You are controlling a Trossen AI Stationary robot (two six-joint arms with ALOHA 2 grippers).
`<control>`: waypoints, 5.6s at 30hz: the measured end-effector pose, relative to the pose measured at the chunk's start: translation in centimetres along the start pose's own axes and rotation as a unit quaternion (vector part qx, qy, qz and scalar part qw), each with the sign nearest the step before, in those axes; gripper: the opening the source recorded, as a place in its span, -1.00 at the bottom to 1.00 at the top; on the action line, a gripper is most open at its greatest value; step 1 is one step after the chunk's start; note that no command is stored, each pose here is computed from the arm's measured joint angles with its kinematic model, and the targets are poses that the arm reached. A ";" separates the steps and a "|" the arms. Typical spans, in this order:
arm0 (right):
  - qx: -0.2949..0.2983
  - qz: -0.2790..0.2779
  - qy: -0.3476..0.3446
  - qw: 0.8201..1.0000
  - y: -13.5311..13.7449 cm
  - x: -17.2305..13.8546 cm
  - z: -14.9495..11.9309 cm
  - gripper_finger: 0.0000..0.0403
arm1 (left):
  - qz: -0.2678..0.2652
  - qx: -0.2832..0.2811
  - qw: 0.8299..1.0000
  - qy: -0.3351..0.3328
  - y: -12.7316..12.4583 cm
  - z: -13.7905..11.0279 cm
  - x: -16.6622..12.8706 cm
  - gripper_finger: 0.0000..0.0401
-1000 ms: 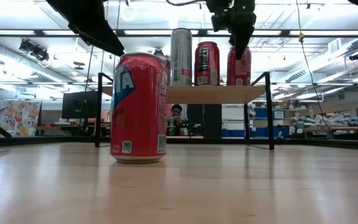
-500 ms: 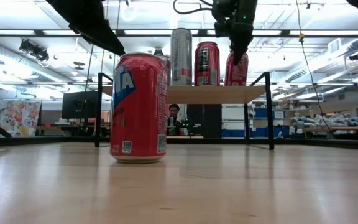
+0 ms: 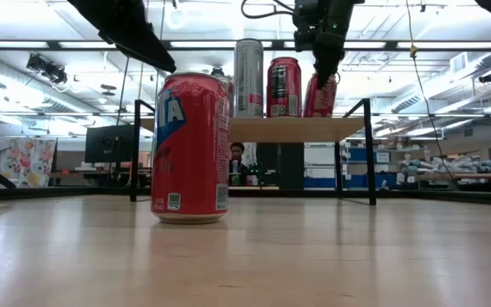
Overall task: Place canned beverage on shelf
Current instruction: Put the top red and white soda can on the shelf, then put the red and white soda can on the shelf
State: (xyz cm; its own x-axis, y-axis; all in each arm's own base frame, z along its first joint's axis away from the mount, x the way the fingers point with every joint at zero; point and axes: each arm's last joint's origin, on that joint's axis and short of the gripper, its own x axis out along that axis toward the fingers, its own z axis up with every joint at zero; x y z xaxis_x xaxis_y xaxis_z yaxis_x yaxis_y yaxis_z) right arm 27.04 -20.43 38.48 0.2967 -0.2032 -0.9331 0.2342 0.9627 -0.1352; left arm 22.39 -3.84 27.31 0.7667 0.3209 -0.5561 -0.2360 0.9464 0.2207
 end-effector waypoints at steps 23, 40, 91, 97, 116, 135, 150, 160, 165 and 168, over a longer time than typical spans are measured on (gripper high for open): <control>0.001 -0.028 0.030 0.999 0.9 1.4 0.2 0.83 | 0.000 -0.006 1.000 0.000 0.0 0.0 0.0 0.15; -0.041 -0.093 0.006 0.995 2.7 -0.8 1.6 0.90 | 0.000 -0.005 1.000 0.002 0.0 -0.1 0.0 0.15; 0.030 0.050 0.208 0.976 35.6 2.7 -8.0 0.79 | 0.010 -0.024 1.000 0.003 0.1 -0.1 0.0 0.15; 0.084 0.036 0.216 0.972 37.7 3.0 -10.1 0.79 | -0.004 -0.017 1.000 0.005 -0.1 -0.1 0.0 0.15; 0.300 0.000 0.126 0.946 38.6 -1.6 -13.4 0.83 | -0.012 -0.049 0.999 -0.005 -0.3 0.1 -0.1 0.15; 0.401 -0.016 0.189 0.896 39.7 2.0 -15.3 0.89 | -0.012 -0.034 0.999 -0.002 -0.3 0.0 -0.1 0.15; 0.404 -0.001 0.234 0.884 40.2 5.5 -17.0 0.84 | -0.024 -0.037 0.999 0.004 -0.4 -0.1 -0.1 0.15; 0.273 0.055 0.226 0.934 40.4 6.2 -17.1 0.57 | -0.024 -0.041 0.999 0.004 -0.4 -0.1 -0.1 0.15; 0.104 0.084 0.205 0.970 40.3 6.2 -17.1 0.64 | -0.024 -0.044 0.999 0.004 -0.4 -0.1 -0.1 0.15; 0.018 0.082 0.190 0.978 39.9 6.4 -16.9 0.69 | -0.024 -0.049 0.998 0.004 -0.4 -0.1 -0.1 0.15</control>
State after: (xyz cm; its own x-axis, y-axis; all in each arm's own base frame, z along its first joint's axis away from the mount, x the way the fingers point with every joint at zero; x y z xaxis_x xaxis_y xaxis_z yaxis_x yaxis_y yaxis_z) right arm 22.65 19.67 21.52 -0.0312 0.0402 -0.9987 0.2461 0.9687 0.0313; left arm 22.32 -4.26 27.23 0.7737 0.2746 -0.5709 -0.2564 0.9598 0.1140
